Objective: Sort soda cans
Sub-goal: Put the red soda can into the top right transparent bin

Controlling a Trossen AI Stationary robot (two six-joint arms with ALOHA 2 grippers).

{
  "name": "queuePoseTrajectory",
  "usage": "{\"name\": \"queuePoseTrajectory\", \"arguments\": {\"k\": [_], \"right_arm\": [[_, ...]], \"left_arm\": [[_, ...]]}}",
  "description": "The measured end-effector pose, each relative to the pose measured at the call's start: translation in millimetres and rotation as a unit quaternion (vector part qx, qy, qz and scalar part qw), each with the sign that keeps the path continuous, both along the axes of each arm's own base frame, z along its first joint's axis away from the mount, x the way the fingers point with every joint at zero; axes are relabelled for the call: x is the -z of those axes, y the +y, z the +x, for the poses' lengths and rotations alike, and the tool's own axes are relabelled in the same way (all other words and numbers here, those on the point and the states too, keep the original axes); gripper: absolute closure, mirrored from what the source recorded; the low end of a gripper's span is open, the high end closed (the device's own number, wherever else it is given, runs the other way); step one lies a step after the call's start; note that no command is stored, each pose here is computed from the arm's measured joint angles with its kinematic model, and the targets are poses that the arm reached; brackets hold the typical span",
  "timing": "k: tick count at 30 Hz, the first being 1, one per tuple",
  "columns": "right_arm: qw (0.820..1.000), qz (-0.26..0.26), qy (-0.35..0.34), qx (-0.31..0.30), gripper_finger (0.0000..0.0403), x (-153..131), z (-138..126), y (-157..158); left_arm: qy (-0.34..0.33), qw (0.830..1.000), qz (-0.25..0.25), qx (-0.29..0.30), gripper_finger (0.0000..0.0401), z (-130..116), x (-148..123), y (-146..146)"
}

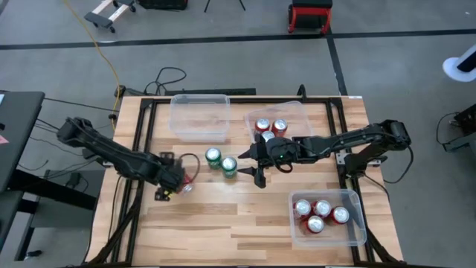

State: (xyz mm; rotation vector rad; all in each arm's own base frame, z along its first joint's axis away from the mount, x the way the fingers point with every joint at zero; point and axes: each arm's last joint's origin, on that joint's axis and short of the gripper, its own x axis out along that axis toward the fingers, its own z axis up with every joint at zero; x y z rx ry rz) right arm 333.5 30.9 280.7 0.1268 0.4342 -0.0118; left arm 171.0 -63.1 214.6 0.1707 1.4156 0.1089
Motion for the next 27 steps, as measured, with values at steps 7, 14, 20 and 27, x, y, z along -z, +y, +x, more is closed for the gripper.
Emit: {"name": "queuePoseTrajectory", "arguments": {"k": [7, 14, 20, 27], "right_arm": [[1.000, 0.000, 0.005, -0.006, 0.0143, 0.8, -0.7, 3.3], [1.000, -0.001, 0.011, -0.008, 0.0143, 1.9, -1.3, 4.0], [1.000, -0.002, 0.018, -0.008, 0.0143, 3.1, -1.9, 4.0], [1.000, 0.014, 0.027, -0.005, 0.0143, 8.8, -3.9, 8.0]], "left_arm": [[-0.002, 0.994, 0.045, 0.103, 0.0058, 31.1, 24.0, 0.5], [0.095, 0.987, 0.057, 0.116, 0.0058, 48.5, 64.1, 6.0], [0.131, 0.987, 0.056, 0.070, 0.0073, 56.2, 84.5, 9.5], [0.035, 0.998, 0.046, 0.009, 0.0113, 61.5, 59.4, 9.1]]}}
